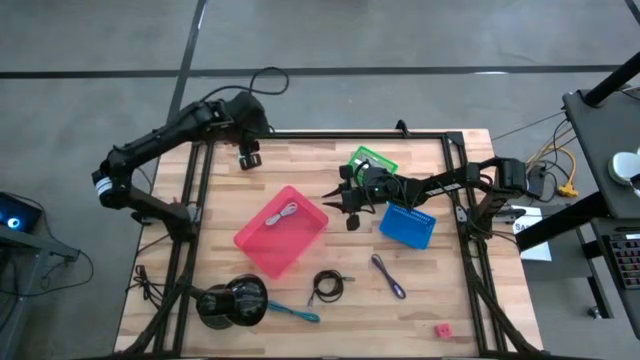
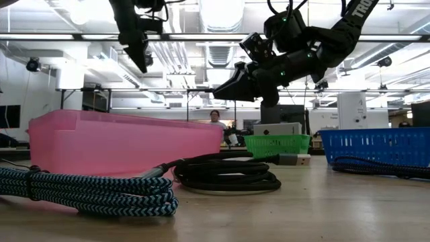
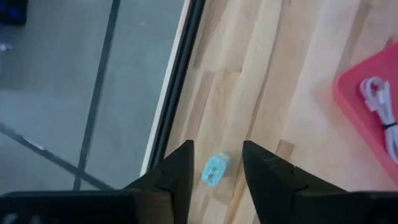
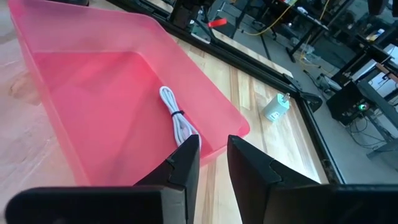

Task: Pick and place items into bin
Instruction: Put the top white charger adapter into the blue bin

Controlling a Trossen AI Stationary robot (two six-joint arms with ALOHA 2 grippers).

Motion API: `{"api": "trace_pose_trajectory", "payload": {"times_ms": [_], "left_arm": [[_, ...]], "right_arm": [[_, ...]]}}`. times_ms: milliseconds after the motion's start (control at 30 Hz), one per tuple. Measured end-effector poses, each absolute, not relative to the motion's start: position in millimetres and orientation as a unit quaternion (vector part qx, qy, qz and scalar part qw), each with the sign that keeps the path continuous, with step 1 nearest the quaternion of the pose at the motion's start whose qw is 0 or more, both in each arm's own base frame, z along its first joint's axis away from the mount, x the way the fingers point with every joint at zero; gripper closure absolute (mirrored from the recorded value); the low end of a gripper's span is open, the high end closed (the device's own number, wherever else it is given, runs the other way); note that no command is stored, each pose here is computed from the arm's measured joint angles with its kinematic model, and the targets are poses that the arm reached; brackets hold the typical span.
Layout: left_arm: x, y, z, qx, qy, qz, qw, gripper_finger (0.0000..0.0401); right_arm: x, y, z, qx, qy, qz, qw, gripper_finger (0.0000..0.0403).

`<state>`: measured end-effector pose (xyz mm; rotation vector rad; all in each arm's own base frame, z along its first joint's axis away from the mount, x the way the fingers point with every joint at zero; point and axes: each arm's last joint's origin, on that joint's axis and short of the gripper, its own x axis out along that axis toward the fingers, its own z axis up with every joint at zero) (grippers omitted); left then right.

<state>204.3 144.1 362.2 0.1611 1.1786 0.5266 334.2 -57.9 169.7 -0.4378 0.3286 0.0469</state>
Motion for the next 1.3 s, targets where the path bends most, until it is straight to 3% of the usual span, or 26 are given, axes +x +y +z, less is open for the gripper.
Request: {"api": "trace_pose_trajectory", "payload": {"times_ms": [233,333,633,833,1300], "left_arm": [[191.4,154.7,358.1,0.052,0.575,0.256,0.776,0.0187],[190.0,157.7,349.8,0.047,0.606,0.217,0.764,0.0162],[210.4,179.3,313.6,0.052,0.669,0.158,0.724,0.0157],[219.8,190.7,289.3,0.035,0.731,0.151,0.664,0.0157],[239.5,208.0,240.4,0.032,0.799,0.122,0.588,0.0157]], "right_arm": [[334.0,-57.8,169.0,-0.215,0.166,0.024,0.962,0.0337],[334.0,-57.7,169.0,-0.215,0.166,0.024,0.962,0.0336],[333.8,-57.8,168.5,-0.215,0.168,0.025,0.962,0.0328],[333.4,-57.7,167.2,-0.214,0.175,0.026,0.961,0.0333],[333.0,-57.6,166.2,-0.222,0.18,0.029,0.958,0.0339]]}}
